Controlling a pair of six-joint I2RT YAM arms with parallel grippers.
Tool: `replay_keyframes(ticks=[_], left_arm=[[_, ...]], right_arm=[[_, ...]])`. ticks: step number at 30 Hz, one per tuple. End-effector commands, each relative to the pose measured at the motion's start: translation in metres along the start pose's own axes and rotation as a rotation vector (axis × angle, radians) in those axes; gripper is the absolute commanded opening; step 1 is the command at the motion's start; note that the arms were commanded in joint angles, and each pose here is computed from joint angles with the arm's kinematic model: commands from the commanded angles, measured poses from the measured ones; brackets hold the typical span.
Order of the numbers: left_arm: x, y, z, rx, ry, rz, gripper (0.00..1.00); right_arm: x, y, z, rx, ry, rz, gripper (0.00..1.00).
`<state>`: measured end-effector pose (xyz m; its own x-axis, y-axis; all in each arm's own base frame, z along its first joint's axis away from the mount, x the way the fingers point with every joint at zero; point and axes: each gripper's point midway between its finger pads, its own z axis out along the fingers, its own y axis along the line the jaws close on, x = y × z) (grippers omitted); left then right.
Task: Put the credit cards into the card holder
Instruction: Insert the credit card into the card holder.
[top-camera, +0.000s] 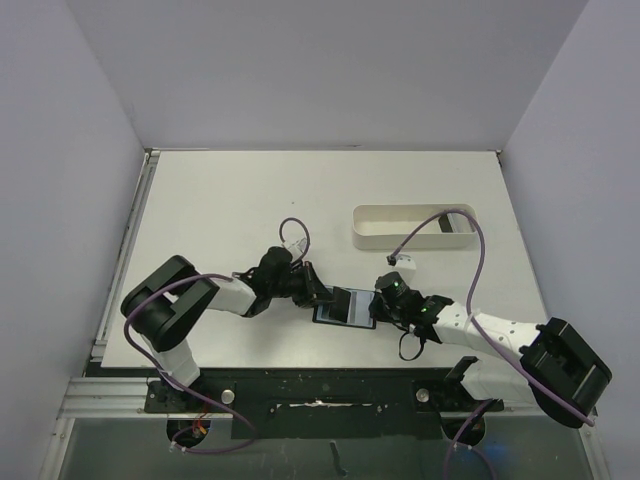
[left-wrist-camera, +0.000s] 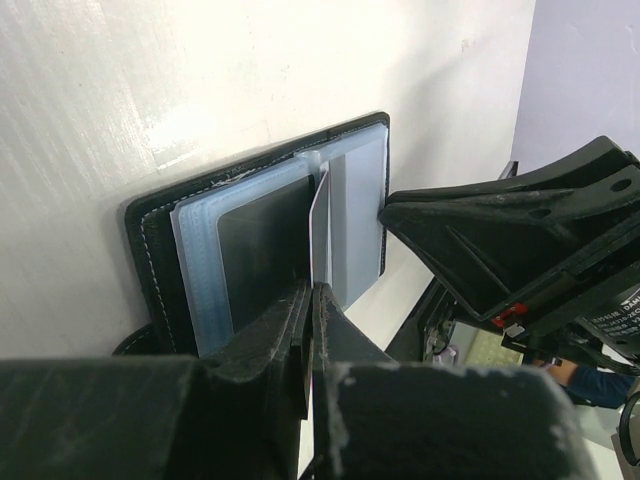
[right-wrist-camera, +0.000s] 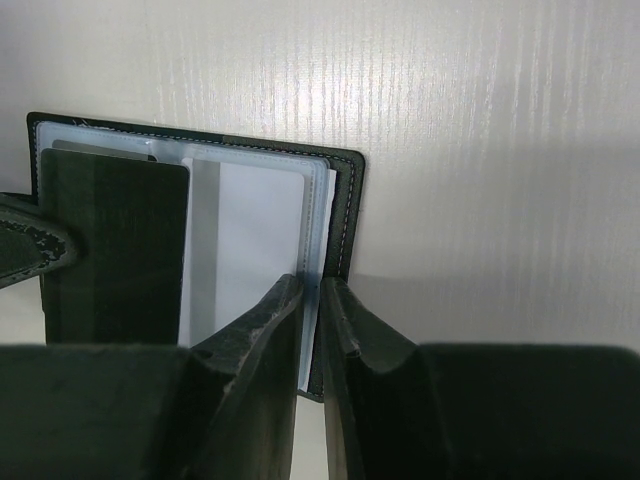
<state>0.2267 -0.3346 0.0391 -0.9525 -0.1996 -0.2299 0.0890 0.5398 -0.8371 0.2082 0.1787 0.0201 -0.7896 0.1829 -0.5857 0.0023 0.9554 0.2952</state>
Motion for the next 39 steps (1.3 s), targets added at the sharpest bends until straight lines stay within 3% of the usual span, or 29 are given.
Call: replay_keyframes(ticks=[1,30,36,39], left_arm=[[-0.008,-0.006,0.005,0.04,-0.019,0.046,0.0],[0.001,-0.008,0.026,0.066,-0.039,-0.002,0.0],[-0.005,0.002,0.02,-0.036,-0.062,0.021,0.23],[-0.01,0.004,0.016,-0.079,-0.088,0.035,0.29]], right_arm=[[-0.006,0.001,-0.003,-0.002,-0.033,0.0,0.15],[-0.007,0.002,-0.009,-0.027,-0.068,0.084,0.15],[-0.009,0.002,-0.014,-0.026,-0.069,0.098,0.15],[-0.008,0.0,-0.015,-0.024,-0.075,0.107,0.15]])
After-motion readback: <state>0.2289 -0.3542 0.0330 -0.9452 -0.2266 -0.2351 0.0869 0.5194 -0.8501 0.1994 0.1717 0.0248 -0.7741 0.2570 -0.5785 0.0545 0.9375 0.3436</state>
